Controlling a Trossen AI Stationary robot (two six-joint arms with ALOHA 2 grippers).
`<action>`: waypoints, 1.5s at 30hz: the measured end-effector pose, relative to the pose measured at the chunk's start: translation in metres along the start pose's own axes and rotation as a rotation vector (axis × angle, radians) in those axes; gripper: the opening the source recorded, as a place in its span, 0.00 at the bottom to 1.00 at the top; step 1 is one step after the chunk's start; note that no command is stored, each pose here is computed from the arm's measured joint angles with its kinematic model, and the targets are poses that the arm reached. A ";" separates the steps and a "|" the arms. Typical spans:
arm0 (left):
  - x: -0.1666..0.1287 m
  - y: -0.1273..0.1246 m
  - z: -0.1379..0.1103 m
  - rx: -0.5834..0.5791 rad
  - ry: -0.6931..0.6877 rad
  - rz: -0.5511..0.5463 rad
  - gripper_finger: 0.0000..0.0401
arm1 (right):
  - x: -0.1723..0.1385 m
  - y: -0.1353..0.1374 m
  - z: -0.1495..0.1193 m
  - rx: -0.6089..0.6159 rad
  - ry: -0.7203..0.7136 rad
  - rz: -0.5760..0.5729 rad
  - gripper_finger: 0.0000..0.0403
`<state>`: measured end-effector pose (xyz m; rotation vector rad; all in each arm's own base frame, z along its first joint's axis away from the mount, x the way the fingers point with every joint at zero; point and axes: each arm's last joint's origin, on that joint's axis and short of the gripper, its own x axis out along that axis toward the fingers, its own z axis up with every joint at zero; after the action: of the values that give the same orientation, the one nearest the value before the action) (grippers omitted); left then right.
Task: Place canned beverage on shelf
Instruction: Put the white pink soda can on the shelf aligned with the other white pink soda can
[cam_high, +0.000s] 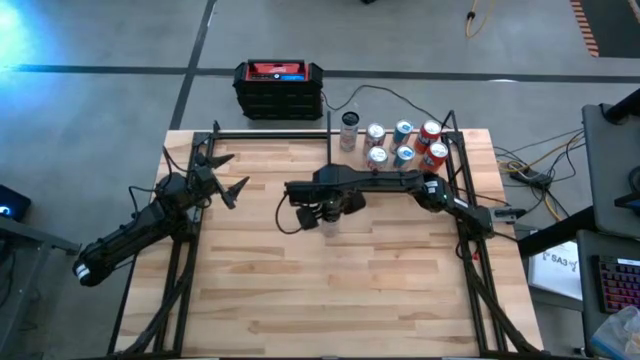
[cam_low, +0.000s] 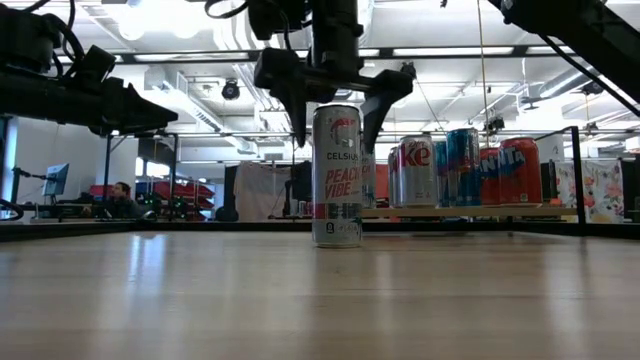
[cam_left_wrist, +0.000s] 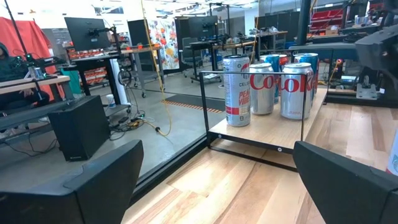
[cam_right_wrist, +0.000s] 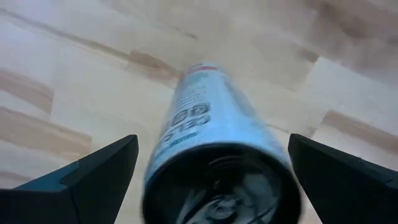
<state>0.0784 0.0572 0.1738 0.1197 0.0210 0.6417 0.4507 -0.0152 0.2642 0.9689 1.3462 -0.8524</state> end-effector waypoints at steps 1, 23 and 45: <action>0.000 0.000 0.000 0.000 0.000 0.000 0.99 | 0.000 0.001 0.000 0.006 0.007 0.009 0.99; 0.000 0.000 0.000 0.000 0.000 0.000 0.99 | 0.000 -0.001 0.001 0.129 0.021 0.004 0.60; 0.000 0.000 0.000 0.000 0.000 0.000 0.99 | -0.064 -0.036 0.002 0.197 -0.132 0.064 0.60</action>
<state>0.0784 0.0572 0.1737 0.1193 0.0210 0.6415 0.4149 -0.0336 0.3250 1.0826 1.1280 -0.9960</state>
